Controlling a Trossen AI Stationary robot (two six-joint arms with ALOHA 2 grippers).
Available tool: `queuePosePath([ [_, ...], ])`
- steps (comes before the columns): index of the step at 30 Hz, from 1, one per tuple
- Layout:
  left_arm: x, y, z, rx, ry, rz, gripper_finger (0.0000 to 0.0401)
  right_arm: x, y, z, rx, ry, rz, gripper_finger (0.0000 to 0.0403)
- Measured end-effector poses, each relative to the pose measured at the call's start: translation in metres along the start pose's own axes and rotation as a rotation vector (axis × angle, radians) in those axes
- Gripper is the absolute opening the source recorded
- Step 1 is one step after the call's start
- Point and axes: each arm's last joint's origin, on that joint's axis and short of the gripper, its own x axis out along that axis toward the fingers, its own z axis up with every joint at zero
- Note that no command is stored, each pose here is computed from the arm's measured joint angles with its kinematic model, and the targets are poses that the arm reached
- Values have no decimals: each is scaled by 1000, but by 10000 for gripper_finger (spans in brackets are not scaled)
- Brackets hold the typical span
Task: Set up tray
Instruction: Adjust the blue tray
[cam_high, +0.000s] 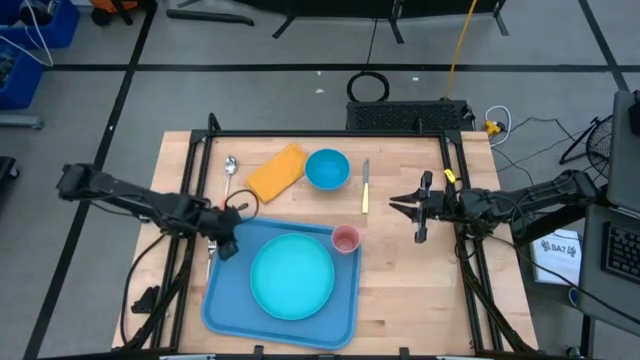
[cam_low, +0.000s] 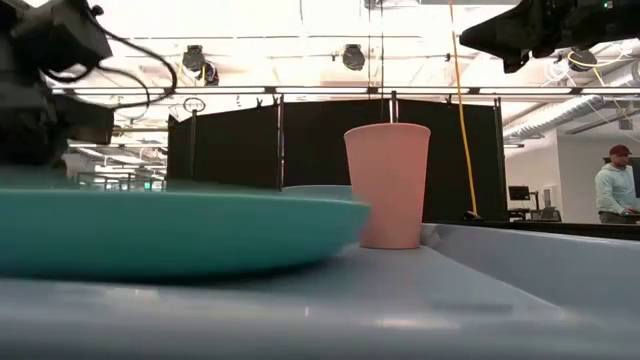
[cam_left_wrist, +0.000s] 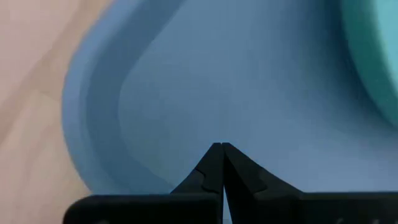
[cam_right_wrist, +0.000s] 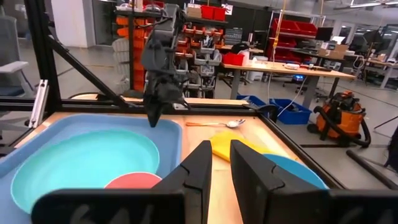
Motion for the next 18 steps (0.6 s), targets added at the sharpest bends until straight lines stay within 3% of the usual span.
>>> queuePosePath([
  [5, 16, -6, 2, 12, 73, 21, 1, 0, -1, 0, 0, 0, -5, 49],
  [10, 27, -10, 4, -61, 165, 31, 1, 0, -1, 0, 3, 1, -3, 50],
  [18, 35, -17, 12, -93, 65, -41, 1, 1, 0, -1, 3, 4, -1, 50],
])
